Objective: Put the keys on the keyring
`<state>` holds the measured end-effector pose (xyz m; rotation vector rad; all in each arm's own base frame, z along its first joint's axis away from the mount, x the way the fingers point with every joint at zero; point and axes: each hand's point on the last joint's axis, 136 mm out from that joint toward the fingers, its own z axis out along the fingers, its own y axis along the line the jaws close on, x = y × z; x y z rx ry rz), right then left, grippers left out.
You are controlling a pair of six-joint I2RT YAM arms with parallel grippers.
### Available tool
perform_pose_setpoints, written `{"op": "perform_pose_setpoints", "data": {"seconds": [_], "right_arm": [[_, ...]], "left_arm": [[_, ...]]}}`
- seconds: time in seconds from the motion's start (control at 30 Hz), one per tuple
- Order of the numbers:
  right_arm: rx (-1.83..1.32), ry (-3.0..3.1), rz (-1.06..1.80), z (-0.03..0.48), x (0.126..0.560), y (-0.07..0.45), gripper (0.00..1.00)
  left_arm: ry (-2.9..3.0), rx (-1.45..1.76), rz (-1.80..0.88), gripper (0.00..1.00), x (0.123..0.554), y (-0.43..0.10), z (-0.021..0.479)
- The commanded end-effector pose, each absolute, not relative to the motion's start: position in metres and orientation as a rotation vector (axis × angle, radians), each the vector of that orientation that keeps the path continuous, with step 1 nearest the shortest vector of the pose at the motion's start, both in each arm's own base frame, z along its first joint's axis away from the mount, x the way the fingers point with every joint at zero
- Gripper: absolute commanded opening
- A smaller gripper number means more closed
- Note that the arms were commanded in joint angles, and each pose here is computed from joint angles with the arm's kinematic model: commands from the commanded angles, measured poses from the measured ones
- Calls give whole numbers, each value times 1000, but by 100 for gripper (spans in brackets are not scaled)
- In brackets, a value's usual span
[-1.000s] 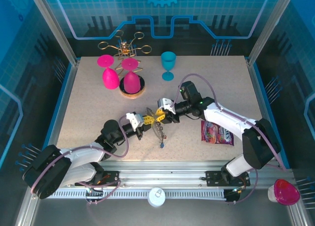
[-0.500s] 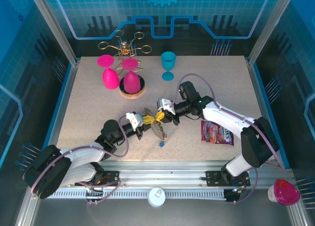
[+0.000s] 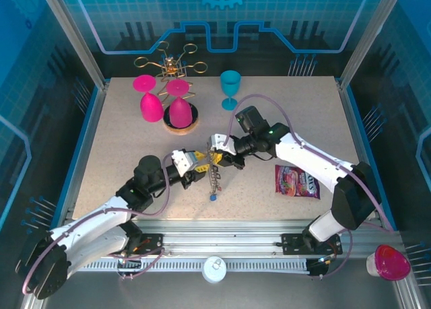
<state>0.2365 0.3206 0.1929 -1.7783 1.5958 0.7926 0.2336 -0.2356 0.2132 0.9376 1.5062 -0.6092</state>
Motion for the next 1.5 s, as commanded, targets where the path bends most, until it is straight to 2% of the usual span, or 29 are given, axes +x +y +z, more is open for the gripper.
{"op": "perform_pose_setpoints", "data": {"seconds": [0.0,0.33,0.93,1.1,1.13,1.3,1.33,1.37,1.47], "right_arm": [[-1815,1598,733,202,233,323,0],[-1855,1592,673,207,227,328,0],[-1907,1547,655,209,217,342,0],[-1900,1538,671,212,214,342,0],[-1894,1536,672,213,213,341,0],[-1880,1538,663,216,213,334,0],[-1881,1537,648,216,214,333,0],[-1879,1540,636,215,214,331,0],[-1875,1553,603,215,219,326,0]], "left_arm": [[1603,1036,-569,36,229,-233,195],[1609,1049,-576,34,235,-237,196],[1528,1012,-664,18,239,-250,213],[1504,1004,-685,0,238,-251,219],[1508,1007,-687,0,238,-251,218],[1515,1010,-687,0,236,-249,215],[1520,1013,-684,9,236,-248,214],[1527,1015,-678,23,235,-247,213],[1534,1030,-663,32,232,-244,213]]}}
